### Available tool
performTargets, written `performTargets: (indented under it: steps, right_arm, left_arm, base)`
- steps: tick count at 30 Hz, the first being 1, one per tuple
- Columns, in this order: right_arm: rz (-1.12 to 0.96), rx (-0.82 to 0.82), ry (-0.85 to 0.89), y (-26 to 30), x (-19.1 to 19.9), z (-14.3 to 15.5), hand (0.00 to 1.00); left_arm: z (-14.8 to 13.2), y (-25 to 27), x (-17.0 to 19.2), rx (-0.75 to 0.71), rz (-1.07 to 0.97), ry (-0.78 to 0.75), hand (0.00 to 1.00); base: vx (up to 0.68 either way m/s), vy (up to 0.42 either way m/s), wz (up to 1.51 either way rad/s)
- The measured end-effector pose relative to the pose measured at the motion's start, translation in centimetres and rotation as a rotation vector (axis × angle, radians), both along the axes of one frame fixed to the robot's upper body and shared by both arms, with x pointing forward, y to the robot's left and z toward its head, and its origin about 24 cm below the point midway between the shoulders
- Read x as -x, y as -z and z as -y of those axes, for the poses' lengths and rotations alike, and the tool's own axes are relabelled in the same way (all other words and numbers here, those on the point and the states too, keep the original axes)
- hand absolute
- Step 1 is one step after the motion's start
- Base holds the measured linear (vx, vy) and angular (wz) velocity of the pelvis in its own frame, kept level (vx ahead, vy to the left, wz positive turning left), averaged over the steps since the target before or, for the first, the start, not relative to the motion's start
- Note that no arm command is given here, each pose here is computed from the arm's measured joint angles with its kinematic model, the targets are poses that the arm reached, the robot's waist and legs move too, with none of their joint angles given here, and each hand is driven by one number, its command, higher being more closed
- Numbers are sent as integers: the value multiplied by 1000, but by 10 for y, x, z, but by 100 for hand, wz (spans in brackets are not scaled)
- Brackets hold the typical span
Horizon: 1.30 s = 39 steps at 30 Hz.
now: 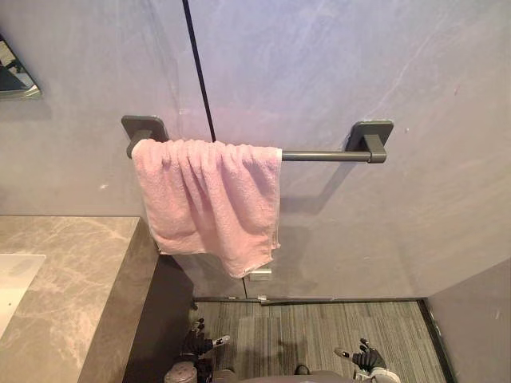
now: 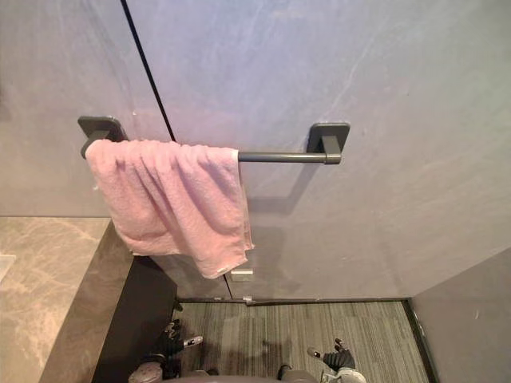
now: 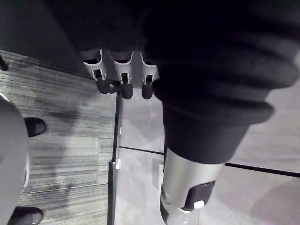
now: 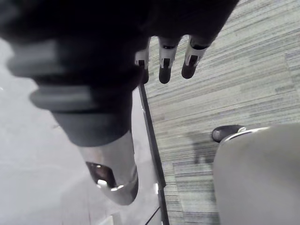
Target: Organize washtable
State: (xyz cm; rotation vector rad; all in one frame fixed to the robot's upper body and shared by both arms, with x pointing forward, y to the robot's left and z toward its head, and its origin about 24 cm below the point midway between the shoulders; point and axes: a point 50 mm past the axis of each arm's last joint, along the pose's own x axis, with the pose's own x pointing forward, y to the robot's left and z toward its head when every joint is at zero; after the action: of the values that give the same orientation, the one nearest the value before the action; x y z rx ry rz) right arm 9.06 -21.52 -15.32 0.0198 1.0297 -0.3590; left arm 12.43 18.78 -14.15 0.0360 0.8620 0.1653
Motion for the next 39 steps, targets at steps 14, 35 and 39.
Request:
performTargets:
  steps: [14,35,39]
  right_arm:
    - [52,53,-104,-9,-14,6,0]
    - [60,85,-180,-13,-23,14,0]
    - [61,86,-180,-13,-24,15,0]
  left_arm:
    - [-21,-113,-58,-37,638,-44,0]
    - [-49,-178,-87,-248,910,-27,0]
    - [-50,-178,-86,-252,909,-32,0]
  base:
    - [-33,-7,12]
    - [13,-2,-3]
    - [-37,4,-3]
